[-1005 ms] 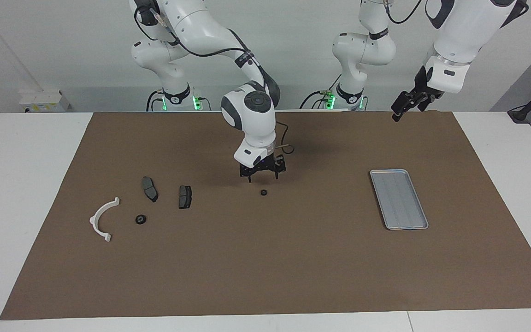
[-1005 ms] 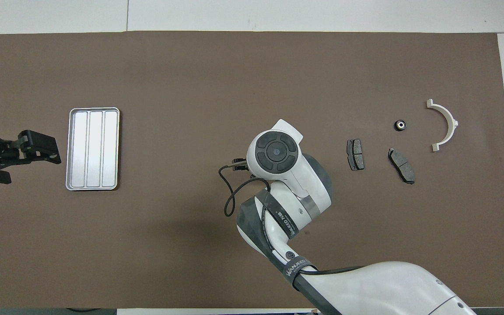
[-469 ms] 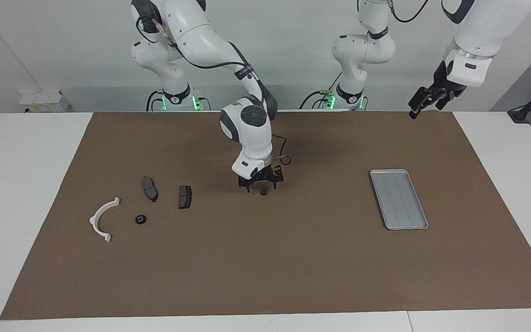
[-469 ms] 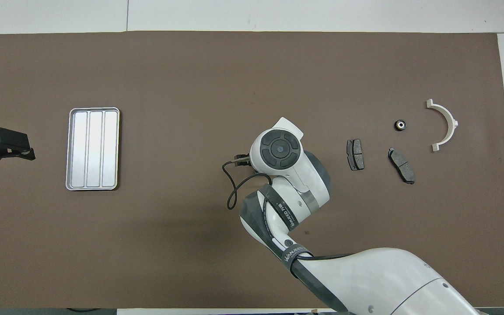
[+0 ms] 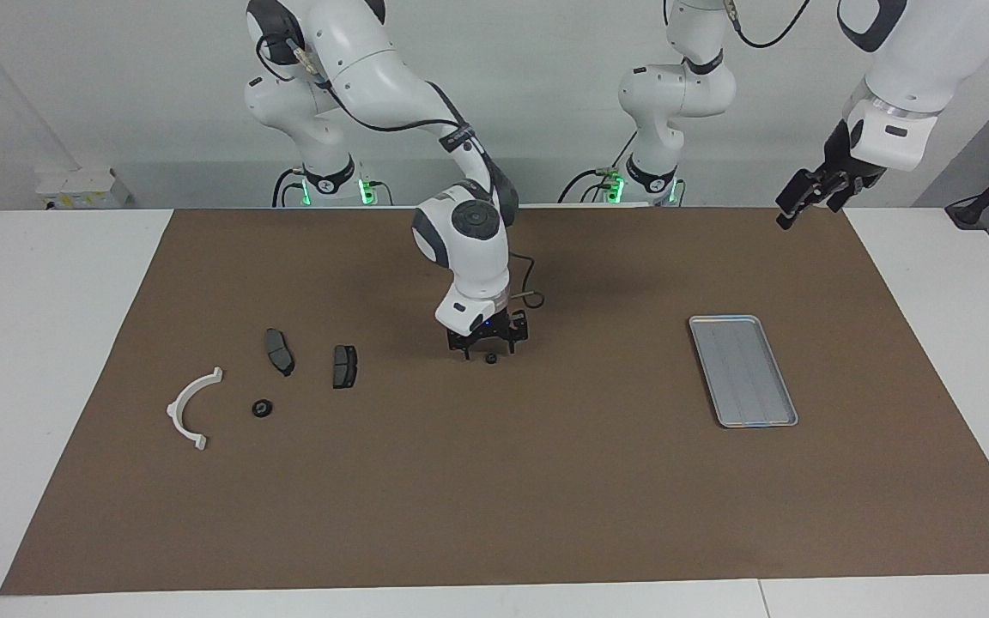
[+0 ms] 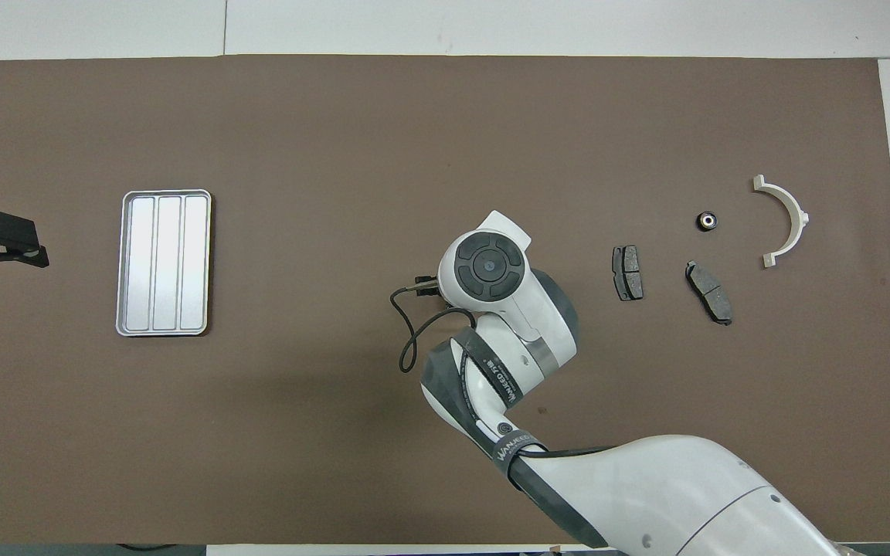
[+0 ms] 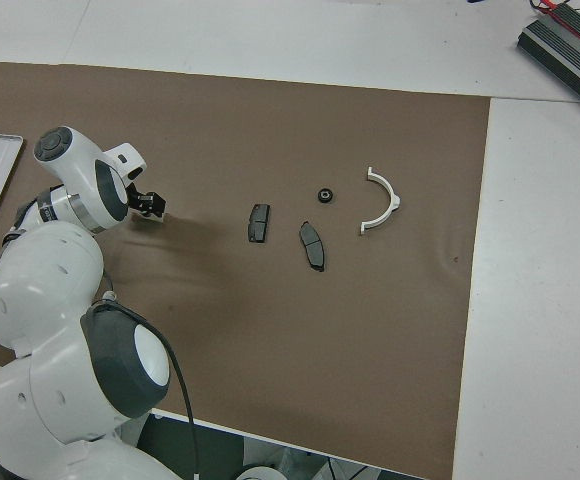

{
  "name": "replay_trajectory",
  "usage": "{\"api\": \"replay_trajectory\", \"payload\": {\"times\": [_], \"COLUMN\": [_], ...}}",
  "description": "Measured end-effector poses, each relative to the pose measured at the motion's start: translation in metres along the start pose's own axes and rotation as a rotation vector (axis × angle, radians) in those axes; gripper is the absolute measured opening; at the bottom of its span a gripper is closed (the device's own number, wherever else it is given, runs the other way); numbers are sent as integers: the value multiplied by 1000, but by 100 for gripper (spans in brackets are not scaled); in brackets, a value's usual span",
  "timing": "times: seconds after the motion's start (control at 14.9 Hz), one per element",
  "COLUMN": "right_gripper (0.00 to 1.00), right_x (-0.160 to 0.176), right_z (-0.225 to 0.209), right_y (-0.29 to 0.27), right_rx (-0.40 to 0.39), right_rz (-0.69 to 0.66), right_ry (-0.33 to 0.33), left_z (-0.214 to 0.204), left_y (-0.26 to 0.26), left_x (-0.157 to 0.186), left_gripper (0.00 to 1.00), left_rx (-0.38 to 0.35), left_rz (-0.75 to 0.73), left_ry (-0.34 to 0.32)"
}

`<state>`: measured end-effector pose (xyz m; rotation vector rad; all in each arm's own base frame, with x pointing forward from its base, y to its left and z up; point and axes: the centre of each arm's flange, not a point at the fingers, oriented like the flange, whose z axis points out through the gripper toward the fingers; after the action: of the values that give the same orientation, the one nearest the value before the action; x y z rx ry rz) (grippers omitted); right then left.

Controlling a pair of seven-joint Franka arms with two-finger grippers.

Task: Place bearing gear from tray to pile

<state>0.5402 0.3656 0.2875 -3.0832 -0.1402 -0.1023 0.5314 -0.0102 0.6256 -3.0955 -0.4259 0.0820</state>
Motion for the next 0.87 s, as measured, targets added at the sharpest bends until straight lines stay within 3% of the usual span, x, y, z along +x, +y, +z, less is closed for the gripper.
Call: {"api": "replay_trajectory", "payload": {"times": [0.07, 0.4, 0.47, 0.67, 0.87], "right_gripper": [84, 29, 24, 24, 24], "right_x": [0, 0, 0, 9, 47], "right_z": [1, -1, -1, -4, -37], "right_y": [0, 0, 0, 12, 64], "right_rx": [-1, 0, 0, -2, -15], "right_rz": [-1, -1, 0, 19, 22], "right_ry": [-2, 2, 2, 7, 7], "left_z": [2, 2, 1, 2, 3], "left_y": [2, 10, 9, 10, 11], "left_x": [2, -4, -4, -4, -5], "left_gripper": [100, 100, 100, 100, 100], "left_rx": [2, 12, 12, 12, 13], "left_rz": [3, 26, 31, 59, 72], "left_ry": [-5, -30, -30, -33, -36]}}
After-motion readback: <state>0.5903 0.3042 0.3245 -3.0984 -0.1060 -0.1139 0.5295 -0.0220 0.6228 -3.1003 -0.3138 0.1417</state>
